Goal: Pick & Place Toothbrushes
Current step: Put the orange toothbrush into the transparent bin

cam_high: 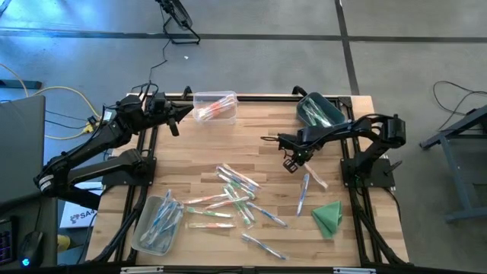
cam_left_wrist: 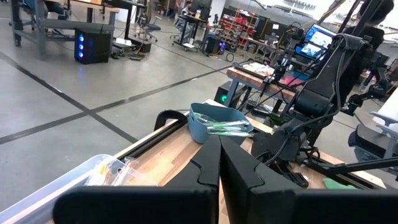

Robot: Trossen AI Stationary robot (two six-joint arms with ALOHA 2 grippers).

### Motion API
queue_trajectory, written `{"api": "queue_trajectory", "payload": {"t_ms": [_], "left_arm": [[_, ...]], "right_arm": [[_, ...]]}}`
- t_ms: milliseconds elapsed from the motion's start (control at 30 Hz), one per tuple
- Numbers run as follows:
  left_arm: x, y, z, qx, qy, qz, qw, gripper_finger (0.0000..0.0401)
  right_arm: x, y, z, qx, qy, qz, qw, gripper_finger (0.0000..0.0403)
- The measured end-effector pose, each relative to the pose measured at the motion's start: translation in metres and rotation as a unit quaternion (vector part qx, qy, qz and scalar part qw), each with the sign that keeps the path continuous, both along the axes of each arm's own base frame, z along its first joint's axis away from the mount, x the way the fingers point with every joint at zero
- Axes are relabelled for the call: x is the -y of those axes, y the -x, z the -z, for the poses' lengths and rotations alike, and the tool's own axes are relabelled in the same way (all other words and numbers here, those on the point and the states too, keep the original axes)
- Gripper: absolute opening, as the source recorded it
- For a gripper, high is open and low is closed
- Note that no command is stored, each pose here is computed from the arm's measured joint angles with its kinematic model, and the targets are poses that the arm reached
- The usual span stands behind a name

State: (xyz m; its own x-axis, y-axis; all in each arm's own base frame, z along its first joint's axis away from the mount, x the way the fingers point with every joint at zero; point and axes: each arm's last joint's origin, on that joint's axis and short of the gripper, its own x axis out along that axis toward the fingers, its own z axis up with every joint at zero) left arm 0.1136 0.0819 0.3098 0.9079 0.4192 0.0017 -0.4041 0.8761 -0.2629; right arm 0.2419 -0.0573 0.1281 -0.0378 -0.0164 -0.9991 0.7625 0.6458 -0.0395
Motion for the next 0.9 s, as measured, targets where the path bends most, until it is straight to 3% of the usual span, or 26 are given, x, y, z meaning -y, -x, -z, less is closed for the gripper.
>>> {"api": "queue_trajectory", "payload": {"t_ms": [300, 533, 700, 900], "left_arm": [[0.000, 0.000, 0.000, 0.000, 0.000, 0.000, 1.000, 0.0000], [0.000, 0.000, 0.000, 0.000, 0.000, 0.001, 1.000, 0.0000], [0.000, 0.000, 0.000, 0.000, 0.000, 0.001, 1.000, 0.0000], [0.000, 0.000, 0.000, 0.000, 0.000, 0.000, 1.000, 0.0000]], "right_arm": [[0.003, 0.005, -0.018, 0.036, 0.030, -0.005, 0.999, 0.0012], [0.013, 0.009, -0.051, 0.134, 0.063, -0.005, 0.989, 0.0012], [0.022, 0.010, -0.080, 0.245, 0.094, -0.007, 0.965, 0.0012], [0.035, 0.007, -0.108, 0.373, 0.115, -0.008, 0.921, 0.0012]]}}
